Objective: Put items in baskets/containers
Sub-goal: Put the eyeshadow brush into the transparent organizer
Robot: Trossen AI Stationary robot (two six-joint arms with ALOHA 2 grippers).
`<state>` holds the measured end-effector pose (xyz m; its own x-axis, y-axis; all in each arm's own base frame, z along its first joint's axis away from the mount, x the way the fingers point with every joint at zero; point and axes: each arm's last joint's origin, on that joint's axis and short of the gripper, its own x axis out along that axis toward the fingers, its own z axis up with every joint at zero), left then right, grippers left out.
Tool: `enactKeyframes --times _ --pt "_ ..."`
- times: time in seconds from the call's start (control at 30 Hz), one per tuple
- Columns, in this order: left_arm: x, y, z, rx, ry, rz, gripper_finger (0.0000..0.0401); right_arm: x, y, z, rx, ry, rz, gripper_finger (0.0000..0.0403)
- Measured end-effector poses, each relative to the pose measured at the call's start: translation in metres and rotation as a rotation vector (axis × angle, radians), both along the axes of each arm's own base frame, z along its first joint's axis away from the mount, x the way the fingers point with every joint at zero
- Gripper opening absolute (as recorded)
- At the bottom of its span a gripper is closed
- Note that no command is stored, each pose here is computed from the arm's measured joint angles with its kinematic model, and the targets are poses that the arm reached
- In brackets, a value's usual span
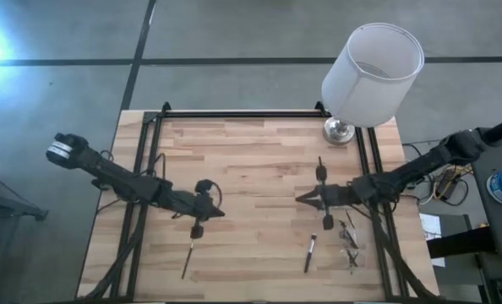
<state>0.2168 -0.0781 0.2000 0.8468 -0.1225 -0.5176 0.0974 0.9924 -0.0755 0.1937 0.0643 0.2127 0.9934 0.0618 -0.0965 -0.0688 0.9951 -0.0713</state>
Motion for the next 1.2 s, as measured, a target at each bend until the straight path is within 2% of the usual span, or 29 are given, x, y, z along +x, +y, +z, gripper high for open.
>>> enactKeyframes --times 0.13,0.23,0.3,0.47,0.6,0.73,0.9,1.2 --pt "-0.01 -0.019 0.011 0.075 0.117 0.063 0.0 0.003 -0.006 -0.017 0.005 -0.016 -0.019 0.0008" --pt "-0.02 -0.036 0.02 0.044 0.178 0.074 0.0 0.006 -0.005 -0.026 0.002 -0.009 -0.019 0.0008" --pt "-0.027 -0.046 0.023 -0.013 0.204 0.105 0.0 0.009 -0.004 -0.03 0.012 -0.002 -0.018 0.0008" --pt "-0.042 -0.066 0.016 -0.215 0.295 0.282 0.0008 0.021 0.0 -0.038 0.003 0.05 -0.024 0.0008" --pt "-0.047 -0.083 0.0 -0.356 0.371 0.406 0.004 0.032 0.003 -0.04 -0.007 0.074 -0.026 0.0008" --pt "-0.047 -0.096 -0.014 -0.432 0.444 0.528 0.0074 0.042 0.007 -0.04 -0.023 0.09 -0.023 0.0008" --pt "-0.043 -0.102 -0.03 -0.428 0.543 0.654 0.0102 0.052 0.011 -0.042 -0.045 0.123 -0.019 0.0008" --pt "-0.041 -0.107 -0.05 -0.412 0.618 0.724 0.0112 0.055 0.012 -0.04 -0.039 0.15 -0.02 0.0008"
